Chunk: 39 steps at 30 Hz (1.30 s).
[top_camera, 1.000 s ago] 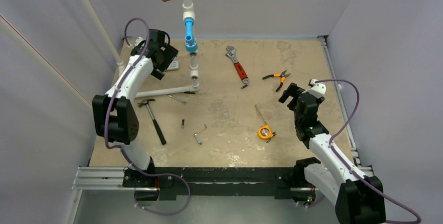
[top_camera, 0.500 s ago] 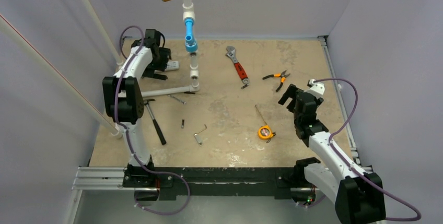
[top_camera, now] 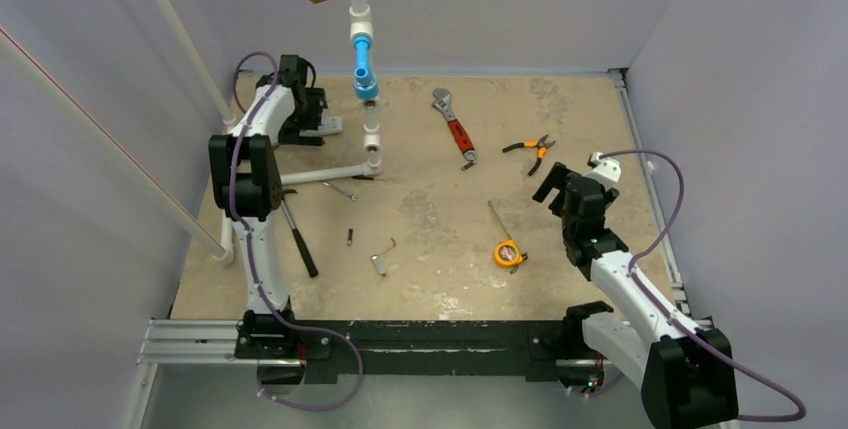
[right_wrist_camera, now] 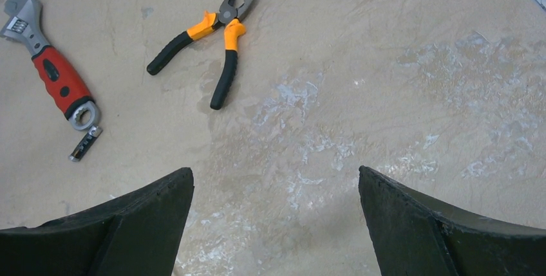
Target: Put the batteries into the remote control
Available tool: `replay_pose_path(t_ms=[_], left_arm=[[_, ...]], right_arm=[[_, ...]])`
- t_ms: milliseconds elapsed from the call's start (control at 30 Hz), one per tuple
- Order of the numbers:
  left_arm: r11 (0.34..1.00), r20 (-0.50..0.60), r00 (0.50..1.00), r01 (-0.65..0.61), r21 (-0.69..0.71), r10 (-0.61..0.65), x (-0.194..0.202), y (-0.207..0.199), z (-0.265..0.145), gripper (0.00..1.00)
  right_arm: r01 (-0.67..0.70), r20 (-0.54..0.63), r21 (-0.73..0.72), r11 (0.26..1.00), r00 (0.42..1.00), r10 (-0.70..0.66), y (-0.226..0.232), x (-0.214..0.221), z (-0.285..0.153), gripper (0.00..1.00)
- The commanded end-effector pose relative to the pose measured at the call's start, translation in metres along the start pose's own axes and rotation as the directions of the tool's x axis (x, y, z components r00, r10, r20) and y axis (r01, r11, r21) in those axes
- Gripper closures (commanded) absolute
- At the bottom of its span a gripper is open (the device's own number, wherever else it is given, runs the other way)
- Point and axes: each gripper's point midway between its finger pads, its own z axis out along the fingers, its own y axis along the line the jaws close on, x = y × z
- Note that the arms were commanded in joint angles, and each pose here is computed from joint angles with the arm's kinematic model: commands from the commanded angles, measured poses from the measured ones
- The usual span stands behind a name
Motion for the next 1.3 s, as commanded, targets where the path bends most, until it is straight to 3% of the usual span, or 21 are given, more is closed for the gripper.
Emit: replay_pose_path(t_ms=[0, 467, 633, 933, 1267], left_arm=[[0.996, 0.004, 0.997, 0.073, 0.044, -0.074, -0.019, -0.024, 0.002, 0.02], [0.990, -0.039, 0.990, 0.139, -0.011, -0.139, -0.013, -0.027, 0.034, 0.11], [0.989, -0.044, 0.988, 0.147, -0.034, -0.149, -0.011, -0.021, 0.042, 0.18], [0.990, -0.039, 0.989, 0.140, -0.032, -0.141, -0.012, -0.021, 0.044, 0.40], [0.990, -0.109, 0.984, 0.142, -0.003, -0.141, -0.004, -0.024, 0.046, 0.50]], right_arm=[[-0.032, 0.044, 0.002, 0.999, 0.998, 0.032, 0.008, -0.021, 0.001, 0.01], [-0.031, 0.037, 0.010, 0.999, 0.999, 0.031, 0.008, -0.019, 0.004, 0.02], [-0.036, 0.036, 0.007, 0.999, 0.999, 0.035, 0.009, -0.019, 0.006, 0.02], [-0.034, 0.026, 0.006, 0.999, 0.999, 0.034, 0.010, -0.016, 0.008, 0.02], [-0.034, 0.020, 0.000, 0.999, 0.999, 0.034, 0.011, -0.014, 0.008, 0.02]])
